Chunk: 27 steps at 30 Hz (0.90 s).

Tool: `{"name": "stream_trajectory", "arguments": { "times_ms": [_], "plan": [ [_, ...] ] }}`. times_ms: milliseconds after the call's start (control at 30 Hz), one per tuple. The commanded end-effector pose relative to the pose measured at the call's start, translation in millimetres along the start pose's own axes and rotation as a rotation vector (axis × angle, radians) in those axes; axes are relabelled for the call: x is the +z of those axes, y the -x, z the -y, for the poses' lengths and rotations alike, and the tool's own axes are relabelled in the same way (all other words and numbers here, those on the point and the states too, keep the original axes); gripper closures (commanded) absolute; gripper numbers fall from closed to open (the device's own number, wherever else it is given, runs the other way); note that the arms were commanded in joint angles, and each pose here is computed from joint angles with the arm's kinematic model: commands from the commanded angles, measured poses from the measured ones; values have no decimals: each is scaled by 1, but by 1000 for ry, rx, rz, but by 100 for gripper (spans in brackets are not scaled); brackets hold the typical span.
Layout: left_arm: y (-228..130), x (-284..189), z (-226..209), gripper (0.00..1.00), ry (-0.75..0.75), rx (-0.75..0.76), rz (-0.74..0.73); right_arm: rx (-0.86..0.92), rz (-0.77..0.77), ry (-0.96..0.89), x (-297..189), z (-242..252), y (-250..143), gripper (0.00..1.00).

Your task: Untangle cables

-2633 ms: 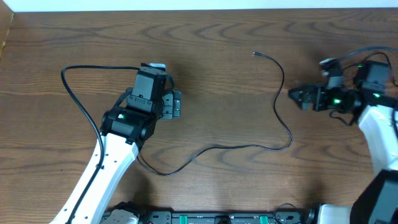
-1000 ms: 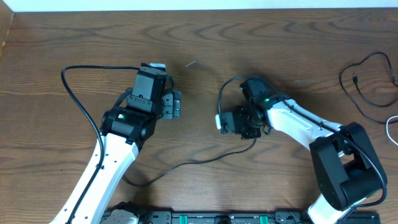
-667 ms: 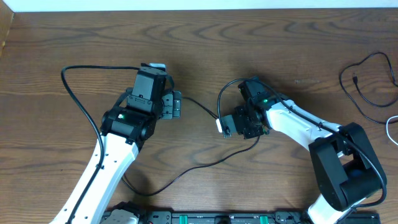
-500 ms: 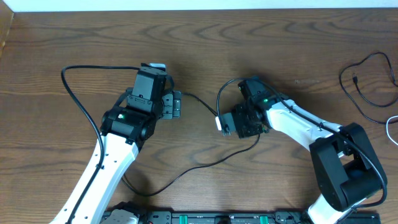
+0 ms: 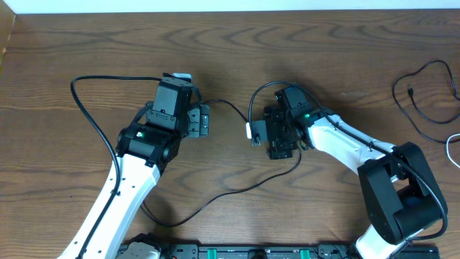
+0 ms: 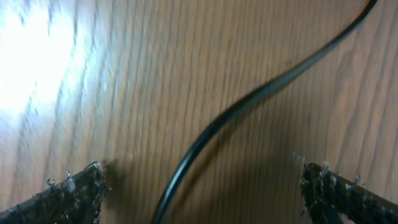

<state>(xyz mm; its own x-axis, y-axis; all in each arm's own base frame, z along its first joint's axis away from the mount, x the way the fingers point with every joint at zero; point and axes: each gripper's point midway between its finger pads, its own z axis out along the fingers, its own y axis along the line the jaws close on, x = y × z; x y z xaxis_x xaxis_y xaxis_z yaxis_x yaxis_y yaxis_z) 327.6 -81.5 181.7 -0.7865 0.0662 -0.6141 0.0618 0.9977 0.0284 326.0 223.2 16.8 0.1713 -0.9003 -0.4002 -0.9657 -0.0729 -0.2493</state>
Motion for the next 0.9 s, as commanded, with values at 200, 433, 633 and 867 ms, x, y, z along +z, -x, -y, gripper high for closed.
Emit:
{"name": "stream_trajectory", "arguments": {
  "times_ms": [200, 433, 633, 867],
  "plan": [
    [6, -3, -3, 9, 10, -22, 14, 107, 174, -33, -39, 11, 28, 1],
    [6, -3, -3, 9, 10, -22, 15, 110, 256, 40, -62, -9, 47, 1],
    [6, -3, -3, 9, 10, -22, 14, 125, 304, 183, -63, -43, 62, 1],
    [6, -3, -3, 9, 10, -22, 14, 102, 304, 262, -61, -66, 75, 1]
  ]
}}
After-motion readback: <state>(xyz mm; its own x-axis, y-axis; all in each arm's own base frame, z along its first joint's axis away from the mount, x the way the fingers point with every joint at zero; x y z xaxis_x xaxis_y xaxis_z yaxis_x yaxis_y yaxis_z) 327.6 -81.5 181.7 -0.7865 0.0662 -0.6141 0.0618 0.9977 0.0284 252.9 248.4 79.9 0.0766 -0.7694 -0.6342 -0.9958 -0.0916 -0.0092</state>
